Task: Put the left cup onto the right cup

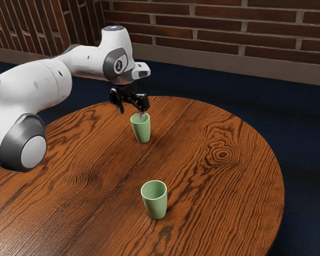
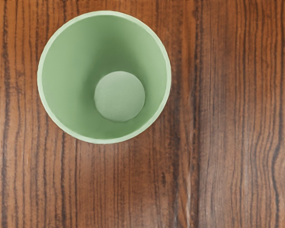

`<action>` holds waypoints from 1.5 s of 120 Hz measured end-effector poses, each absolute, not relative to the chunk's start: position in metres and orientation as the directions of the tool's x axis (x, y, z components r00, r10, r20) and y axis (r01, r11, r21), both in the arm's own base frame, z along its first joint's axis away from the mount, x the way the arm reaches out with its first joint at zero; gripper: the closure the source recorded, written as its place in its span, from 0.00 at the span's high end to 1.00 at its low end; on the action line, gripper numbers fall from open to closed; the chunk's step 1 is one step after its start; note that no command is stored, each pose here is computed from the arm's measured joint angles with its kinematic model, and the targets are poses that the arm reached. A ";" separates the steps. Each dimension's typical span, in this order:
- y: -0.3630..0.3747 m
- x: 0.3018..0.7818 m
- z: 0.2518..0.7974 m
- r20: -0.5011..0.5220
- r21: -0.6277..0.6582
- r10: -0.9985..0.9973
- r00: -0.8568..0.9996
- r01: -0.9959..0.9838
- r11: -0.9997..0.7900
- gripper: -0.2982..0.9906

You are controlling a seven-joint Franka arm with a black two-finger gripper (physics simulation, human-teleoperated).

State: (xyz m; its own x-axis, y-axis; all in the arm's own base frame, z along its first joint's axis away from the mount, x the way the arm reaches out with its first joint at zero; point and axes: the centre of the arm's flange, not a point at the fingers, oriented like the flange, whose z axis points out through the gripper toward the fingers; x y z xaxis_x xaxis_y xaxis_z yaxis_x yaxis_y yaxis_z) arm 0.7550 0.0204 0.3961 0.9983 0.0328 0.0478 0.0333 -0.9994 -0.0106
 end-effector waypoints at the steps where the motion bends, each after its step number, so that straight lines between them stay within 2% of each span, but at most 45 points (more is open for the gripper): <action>1: 0.020 0.755 0.395 0.046 -0.011 0.034 0.998 0.034 -0.999 0.76; 34: 0.019 0.769 0.368 0.032 -0.027 0.068 0.997 0.069 -0.997 0.75; 92: 0.004 0.788 0.368 0.058 -0.035 0.080 0.995 0.082 -0.996 0.75; 180: -0.007 0.797 0.338 0.046 -0.034 0.094 0.994 0.096 -0.995 0.75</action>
